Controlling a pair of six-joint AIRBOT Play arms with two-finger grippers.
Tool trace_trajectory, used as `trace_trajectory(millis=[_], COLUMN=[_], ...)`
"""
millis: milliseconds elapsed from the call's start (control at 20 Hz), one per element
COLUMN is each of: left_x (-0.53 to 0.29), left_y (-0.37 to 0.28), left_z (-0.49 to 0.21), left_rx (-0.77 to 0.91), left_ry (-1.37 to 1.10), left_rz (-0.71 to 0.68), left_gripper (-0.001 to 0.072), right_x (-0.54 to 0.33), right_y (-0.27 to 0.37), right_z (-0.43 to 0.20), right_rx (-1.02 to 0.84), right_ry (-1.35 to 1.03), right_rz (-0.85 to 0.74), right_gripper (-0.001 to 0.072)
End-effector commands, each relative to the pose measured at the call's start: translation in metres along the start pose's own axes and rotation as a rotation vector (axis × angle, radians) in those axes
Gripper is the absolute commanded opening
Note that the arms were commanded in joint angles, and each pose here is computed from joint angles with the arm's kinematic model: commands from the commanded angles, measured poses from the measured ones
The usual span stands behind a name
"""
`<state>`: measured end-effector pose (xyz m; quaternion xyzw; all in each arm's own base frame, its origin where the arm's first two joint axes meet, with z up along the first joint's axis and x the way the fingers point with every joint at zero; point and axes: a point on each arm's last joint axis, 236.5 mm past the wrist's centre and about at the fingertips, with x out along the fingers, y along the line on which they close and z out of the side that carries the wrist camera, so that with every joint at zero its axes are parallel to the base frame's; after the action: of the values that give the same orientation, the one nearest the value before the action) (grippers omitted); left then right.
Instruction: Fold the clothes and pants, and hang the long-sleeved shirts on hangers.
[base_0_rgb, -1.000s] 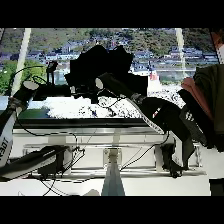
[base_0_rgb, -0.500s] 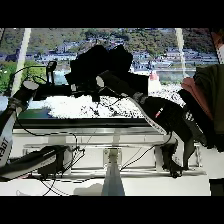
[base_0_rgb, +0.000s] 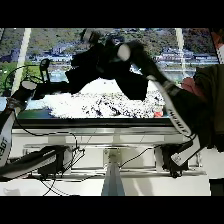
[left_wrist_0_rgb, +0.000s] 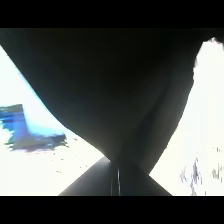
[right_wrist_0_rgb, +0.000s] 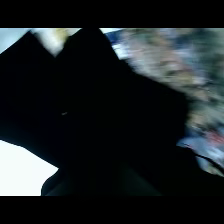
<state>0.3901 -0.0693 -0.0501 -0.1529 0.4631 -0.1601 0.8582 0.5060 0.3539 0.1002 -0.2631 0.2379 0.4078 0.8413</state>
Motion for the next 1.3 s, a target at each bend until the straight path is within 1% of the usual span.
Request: trace_trajectory(millis=[0,100,200,300,400,550,700,800,900,1100,1250], left_x=[-0.019,-0.054,-0.111,-0.178,-0.232,-0.262,-0.260,-0.259,-0.250,-0.222,-0.216], left_y=[0.044,0.078,0.113,0.140,0.155,0.178,0.213,0.235,0.244,0.249,0.268], left_z=[0.030,0.075,0.133,0.183,0.210,0.203,0.157,0.133,0.123,0.092,0.053], left_rx=[-0.198,-0.261,-0.325,-0.319,-0.299,-0.278,-0.212,-0.176,-0.181,-0.217,-0.193], left_ry=[-0.108,-0.234,-0.405,-0.567,-0.667,-0.654,-0.458,-0.355,-0.312,-0.170,0.005], left_rz=[0.081,0.132,0.185,0.246,0.289,0.369,0.517,0.608,0.614,0.560,0.617], left_gripper=[0.0010,0.0008,0.0008,0.0008,0.0008,0.0008,0.0008,0.0009,0.0009,0.0010,0.0010], right_x=[-0.075,-0.127,-0.200,-0.270,-0.325,-0.354,-0.352,-0.345,-0.343,-0.342,-0.337], right_y=[-0.118,-0.183,-0.248,-0.289,-0.301,-0.277,-0.240,-0.214,-0.185,-0.103,-0.028], right_z=[0.006,-0.012,-0.033,-0.060,-0.085,-0.135,-0.186,-0.208,-0.224,-0.264,-0.304], right_rx=[0.379,0.531,0.736,0.877,0.917,0.934,1.002,1.029,1.048,1.092,1.144], right_ry=[-0.132,-0.194,-0.305,-0.376,-0.358,-0.134,0.110,0.224,0.301,0.414,0.516], right_rz=[-0.226,-0.355,-0.504,-0.623,-0.701,-0.694,-0.626,-0.574,-0.529,-0.471,-0.408], right_gripper=[0.0016,0.0016,0.0017,0.0016,0.0015,0.0015,0.0014,0.0014,0.0014,0.0015,0.0015])
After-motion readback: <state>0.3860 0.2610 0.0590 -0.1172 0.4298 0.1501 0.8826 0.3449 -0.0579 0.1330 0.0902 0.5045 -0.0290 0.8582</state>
